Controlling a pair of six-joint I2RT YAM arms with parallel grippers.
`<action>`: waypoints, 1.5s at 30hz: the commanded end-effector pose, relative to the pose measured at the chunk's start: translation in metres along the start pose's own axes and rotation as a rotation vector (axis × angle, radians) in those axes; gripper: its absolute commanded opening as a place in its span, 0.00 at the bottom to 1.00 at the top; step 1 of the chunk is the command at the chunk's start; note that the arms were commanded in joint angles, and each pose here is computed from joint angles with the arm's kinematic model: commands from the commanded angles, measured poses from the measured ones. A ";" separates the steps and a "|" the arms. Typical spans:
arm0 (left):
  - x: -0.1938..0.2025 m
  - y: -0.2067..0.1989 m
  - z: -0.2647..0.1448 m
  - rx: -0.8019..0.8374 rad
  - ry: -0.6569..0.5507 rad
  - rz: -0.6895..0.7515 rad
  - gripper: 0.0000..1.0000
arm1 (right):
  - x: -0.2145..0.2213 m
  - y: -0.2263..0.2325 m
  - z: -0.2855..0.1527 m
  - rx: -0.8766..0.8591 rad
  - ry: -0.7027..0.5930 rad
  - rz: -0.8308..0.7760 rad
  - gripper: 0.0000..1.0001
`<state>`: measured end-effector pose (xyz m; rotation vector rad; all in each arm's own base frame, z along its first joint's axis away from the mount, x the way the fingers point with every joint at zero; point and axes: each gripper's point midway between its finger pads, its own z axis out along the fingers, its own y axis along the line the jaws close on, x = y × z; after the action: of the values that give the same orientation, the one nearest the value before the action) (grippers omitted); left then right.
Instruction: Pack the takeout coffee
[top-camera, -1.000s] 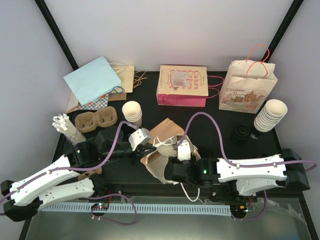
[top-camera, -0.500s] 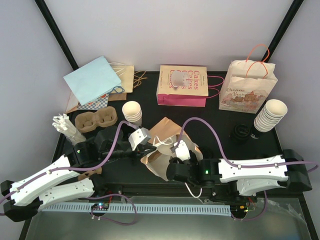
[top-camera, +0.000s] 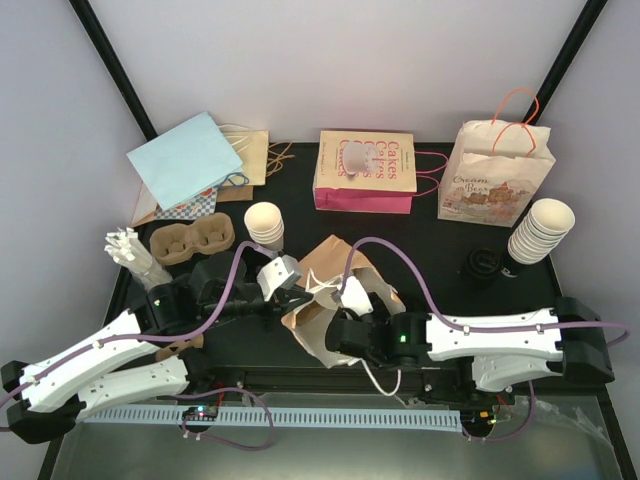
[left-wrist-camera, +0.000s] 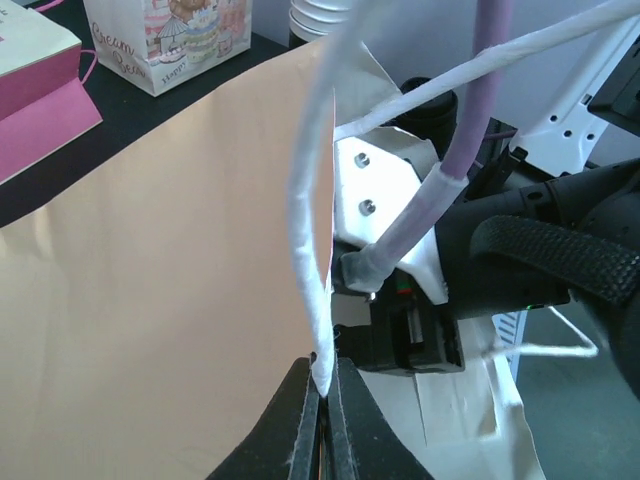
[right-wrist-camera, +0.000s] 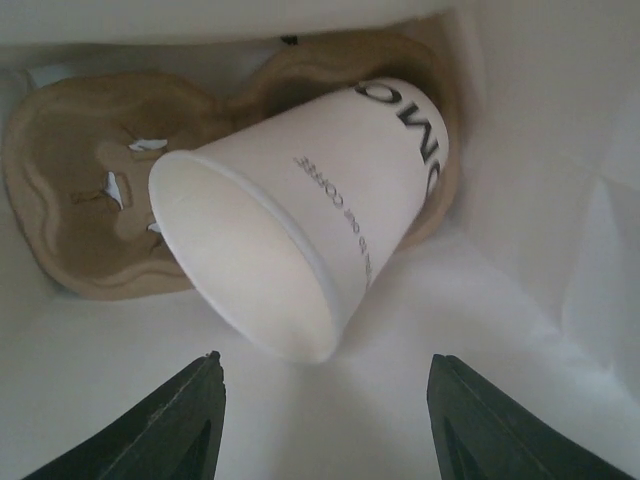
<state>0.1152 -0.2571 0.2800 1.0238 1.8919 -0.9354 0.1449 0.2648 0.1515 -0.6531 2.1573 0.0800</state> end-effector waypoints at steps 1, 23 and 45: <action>-0.014 -0.008 -0.004 0.038 -0.054 0.002 0.01 | -0.022 -0.001 0.002 0.042 -0.045 -0.069 0.58; -0.011 -0.007 0.000 0.038 -0.041 0.005 0.02 | -0.050 0.023 0.001 -0.089 0.024 -0.022 0.61; -0.013 -0.009 -0.006 0.040 -0.054 0.012 0.02 | -0.027 0.004 0.035 0.065 0.067 -0.026 0.60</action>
<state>0.1213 -0.2551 0.2838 0.9931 1.8806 -0.9155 0.1742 0.2915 0.1435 -0.6846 2.2544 -0.0146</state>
